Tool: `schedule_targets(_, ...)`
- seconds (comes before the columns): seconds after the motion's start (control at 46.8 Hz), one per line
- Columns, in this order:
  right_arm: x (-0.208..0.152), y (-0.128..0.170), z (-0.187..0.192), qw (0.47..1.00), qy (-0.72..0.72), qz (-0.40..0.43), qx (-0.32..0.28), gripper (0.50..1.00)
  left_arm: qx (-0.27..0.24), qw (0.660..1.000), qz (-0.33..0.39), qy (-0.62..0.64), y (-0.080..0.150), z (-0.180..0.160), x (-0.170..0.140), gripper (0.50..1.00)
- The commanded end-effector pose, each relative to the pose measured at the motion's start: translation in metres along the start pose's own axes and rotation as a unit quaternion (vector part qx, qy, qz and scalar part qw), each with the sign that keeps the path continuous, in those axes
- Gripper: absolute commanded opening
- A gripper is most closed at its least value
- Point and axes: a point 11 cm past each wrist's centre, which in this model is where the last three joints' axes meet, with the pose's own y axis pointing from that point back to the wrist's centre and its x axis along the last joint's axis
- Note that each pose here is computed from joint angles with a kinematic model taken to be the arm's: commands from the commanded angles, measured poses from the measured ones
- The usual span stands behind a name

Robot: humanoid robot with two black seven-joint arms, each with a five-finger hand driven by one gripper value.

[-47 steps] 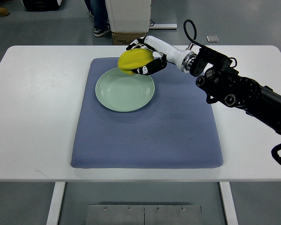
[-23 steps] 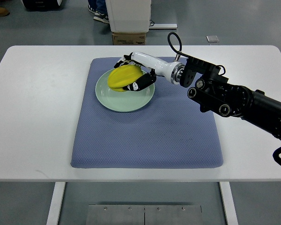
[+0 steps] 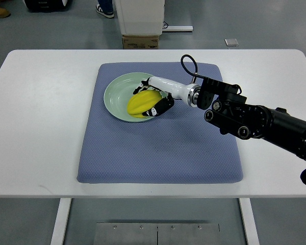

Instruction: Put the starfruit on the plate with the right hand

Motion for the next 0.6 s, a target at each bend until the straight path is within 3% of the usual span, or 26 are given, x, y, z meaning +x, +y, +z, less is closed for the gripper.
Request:
schedule_targets(0.0, 0.001, 0.000, 0.000, 1.000, -0.005, 0.002, 0.001, 0.986, 0.000, 1.000, 0.000, 0.000, 0.000, 0.000, 0.000, 1.000)
schedule_targets(0.577, 0.033, 0.000, -0.014, 0.994, -0.086, 0.058, 0.025, 1.000, 0.000, 1.000, 0.000, 0.000, 0.000, 0.000, 0.000, 1.000)
